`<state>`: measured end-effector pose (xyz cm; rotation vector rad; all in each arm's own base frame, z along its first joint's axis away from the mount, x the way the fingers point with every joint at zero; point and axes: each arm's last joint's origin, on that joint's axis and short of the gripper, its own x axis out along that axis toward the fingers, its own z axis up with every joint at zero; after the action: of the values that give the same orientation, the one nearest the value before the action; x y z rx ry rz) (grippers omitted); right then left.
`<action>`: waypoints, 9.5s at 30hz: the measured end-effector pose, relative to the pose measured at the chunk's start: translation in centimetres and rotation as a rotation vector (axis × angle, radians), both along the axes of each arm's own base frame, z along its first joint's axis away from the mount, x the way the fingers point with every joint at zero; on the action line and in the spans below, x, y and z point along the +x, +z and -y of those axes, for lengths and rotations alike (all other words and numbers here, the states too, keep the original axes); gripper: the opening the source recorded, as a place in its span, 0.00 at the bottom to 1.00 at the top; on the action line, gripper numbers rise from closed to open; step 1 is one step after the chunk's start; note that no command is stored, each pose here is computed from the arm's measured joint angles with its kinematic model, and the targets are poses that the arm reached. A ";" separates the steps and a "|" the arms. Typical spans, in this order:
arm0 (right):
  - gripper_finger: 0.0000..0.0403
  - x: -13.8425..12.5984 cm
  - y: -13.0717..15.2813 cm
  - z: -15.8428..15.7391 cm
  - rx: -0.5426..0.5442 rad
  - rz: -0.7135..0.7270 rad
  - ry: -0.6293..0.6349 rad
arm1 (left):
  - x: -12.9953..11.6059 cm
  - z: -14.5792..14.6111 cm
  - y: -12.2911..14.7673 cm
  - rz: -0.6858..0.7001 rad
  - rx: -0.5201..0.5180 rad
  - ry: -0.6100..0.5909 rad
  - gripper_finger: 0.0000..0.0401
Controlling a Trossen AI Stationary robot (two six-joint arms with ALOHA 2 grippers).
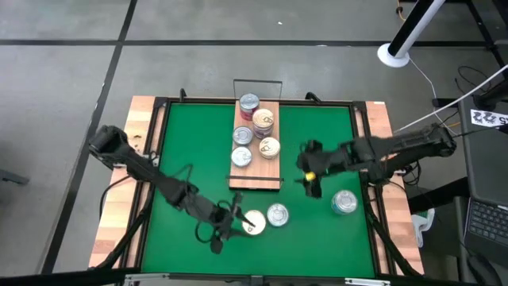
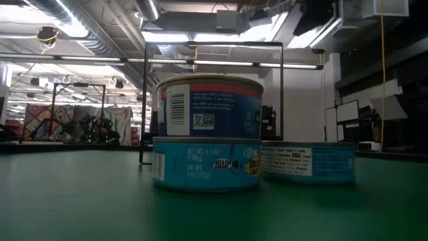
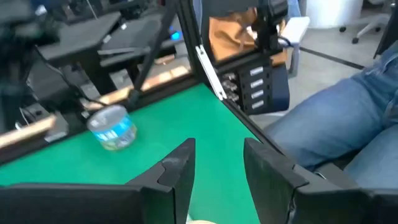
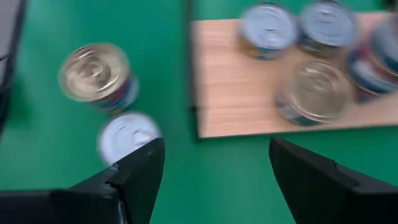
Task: Stack canned seafood by type on shelf
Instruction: Stack the dark blue tuna can on top of the dark blue tuna can on the shelf
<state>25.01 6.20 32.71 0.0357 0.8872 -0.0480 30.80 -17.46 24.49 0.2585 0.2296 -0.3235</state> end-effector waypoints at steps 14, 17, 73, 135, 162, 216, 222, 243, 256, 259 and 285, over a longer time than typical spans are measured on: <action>0.71 -1.3 -3.6 -9.0 0.144 0.265 0.353 | 0.9 3.7 -4.8 -0.102 0.131 0.061 0.33; 0.71 -1.6 -4.7 -9.9 0.086 0.285 0.403 | 0.5 3.5 -5.6 -0.165 0.182 0.100 0.33; 0.71 2.7 -14.5 -14.6 -0.620 0.253 0.606 | 1.3 1.8 -8.0 -0.326 0.307 0.198 0.01; 0.59 5.5 -19.2 -14.1 -0.874 0.245 0.367 | 3.8 -0.3 -6.0 -0.273 -0.220 0.460 0.00; 0.47 3.9 -15.4 -17.9 -0.954 0.200 0.459 | 2.0 0.5 -1.2 -0.199 -0.340 0.352 0.31; 0.49 -6.3 -6.2 2.1 -1.144 -0.291 -0.243 | 0.7 0.6 0.2 -0.193 -0.249 0.308 0.31; 0.49 -6.4 -10.1 3.2 -0.967 -0.079 -0.175 | 0.9 0.3 0.2 -0.188 -0.232 0.311 0.31; 0.49 0.6 -13.6 7.0 -1.058 0.294 0.274 | 1.0 -0.1 0.0 -0.203 -0.224 0.330 0.31; 0.49 1.5 -14.7 7.7 -1.093 0.288 0.314 | 1.0 -0.1 0.0 -0.203 -0.225 0.330 0.31; 0.49 1.7 -14.8 7.7 -1.126 0.283 0.336 | 1.0 -0.1 0.0 -0.202 -0.226 0.330 0.31; 0.49 1.8 -15.1 10.7 -1.102 0.324 0.344 | 1.0 -0.1 0.1 -0.201 -0.230 0.330 0.31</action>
<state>26.86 -4.54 17.60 -1.1055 0.4413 -0.1975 31.81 -17.40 24.55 -0.0413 0.4239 -0.0458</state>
